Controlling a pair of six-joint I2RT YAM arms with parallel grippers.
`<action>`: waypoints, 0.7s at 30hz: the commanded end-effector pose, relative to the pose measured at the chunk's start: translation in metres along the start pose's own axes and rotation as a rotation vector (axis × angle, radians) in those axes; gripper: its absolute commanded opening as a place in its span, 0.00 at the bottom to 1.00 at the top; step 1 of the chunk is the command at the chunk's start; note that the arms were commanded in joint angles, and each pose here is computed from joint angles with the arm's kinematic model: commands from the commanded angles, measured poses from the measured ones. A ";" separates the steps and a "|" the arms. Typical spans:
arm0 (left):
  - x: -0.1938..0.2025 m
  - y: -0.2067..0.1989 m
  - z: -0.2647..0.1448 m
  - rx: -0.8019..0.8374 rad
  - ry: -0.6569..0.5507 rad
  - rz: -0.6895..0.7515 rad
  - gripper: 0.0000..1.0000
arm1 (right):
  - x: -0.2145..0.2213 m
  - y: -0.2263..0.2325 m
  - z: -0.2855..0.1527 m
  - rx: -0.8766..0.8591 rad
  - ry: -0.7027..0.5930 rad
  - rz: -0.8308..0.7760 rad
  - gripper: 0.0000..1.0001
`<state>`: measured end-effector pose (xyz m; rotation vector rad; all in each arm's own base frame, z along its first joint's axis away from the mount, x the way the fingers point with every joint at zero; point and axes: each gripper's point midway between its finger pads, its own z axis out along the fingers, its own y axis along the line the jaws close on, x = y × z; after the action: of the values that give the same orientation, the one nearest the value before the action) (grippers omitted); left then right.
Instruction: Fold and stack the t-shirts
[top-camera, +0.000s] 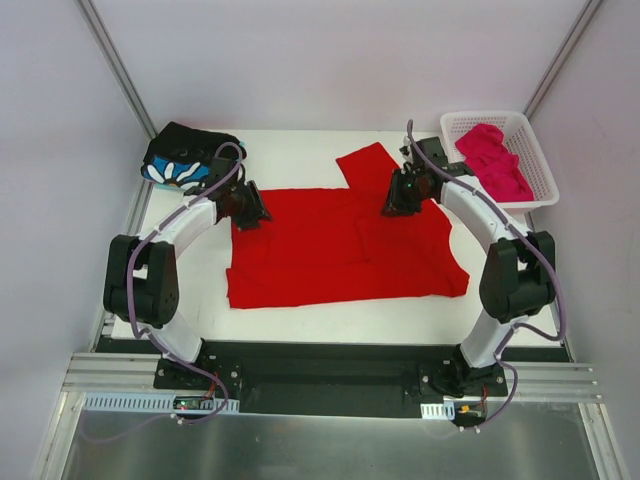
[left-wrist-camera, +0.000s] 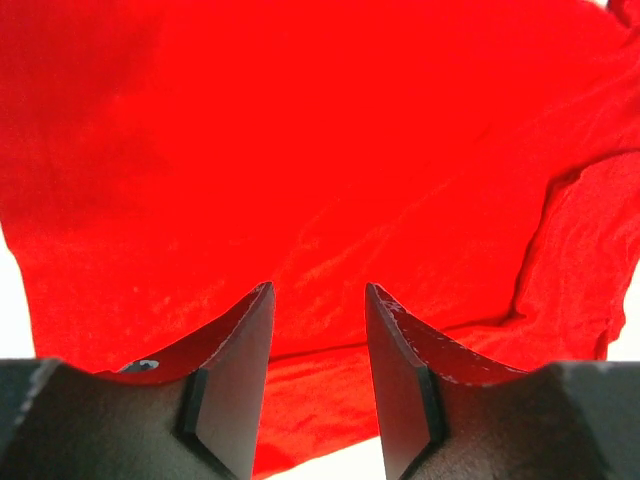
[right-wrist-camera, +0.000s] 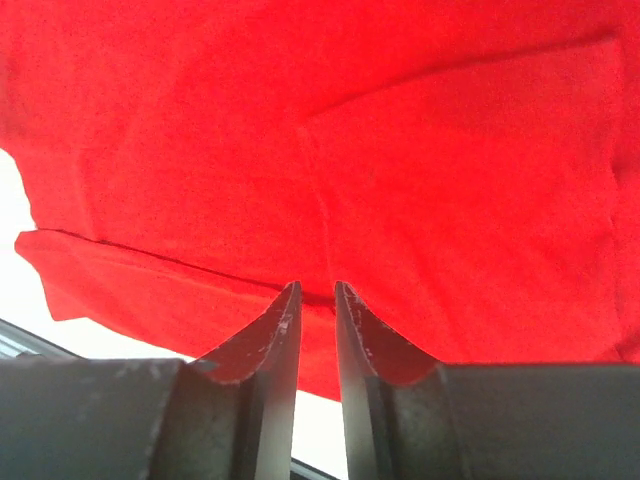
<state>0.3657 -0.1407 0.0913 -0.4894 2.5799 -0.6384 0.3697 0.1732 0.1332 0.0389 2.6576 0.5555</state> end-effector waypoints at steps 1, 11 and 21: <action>-0.030 -0.009 0.009 -0.003 -0.089 0.079 0.41 | -0.034 0.024 0.005 -0.151 -0.057 -0.082 0.25; -0.058 -0.039 0.020 0.096 -0.144 0.132 0.42 | -0.092 0.035 0.009 -0.336 -0.102 -0.137 0.37; -0.088 -0.039 0.038 0.077 -0.168 0.126 0.46 | -0.142 0.007 0.014 -0.408 -0.139 -0.025 0.39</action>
<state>0.4474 -0.1519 0.1059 -0.3624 2.4295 -0.6314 0.4881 0.1772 0.1755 -0.1065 2.3968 0.9643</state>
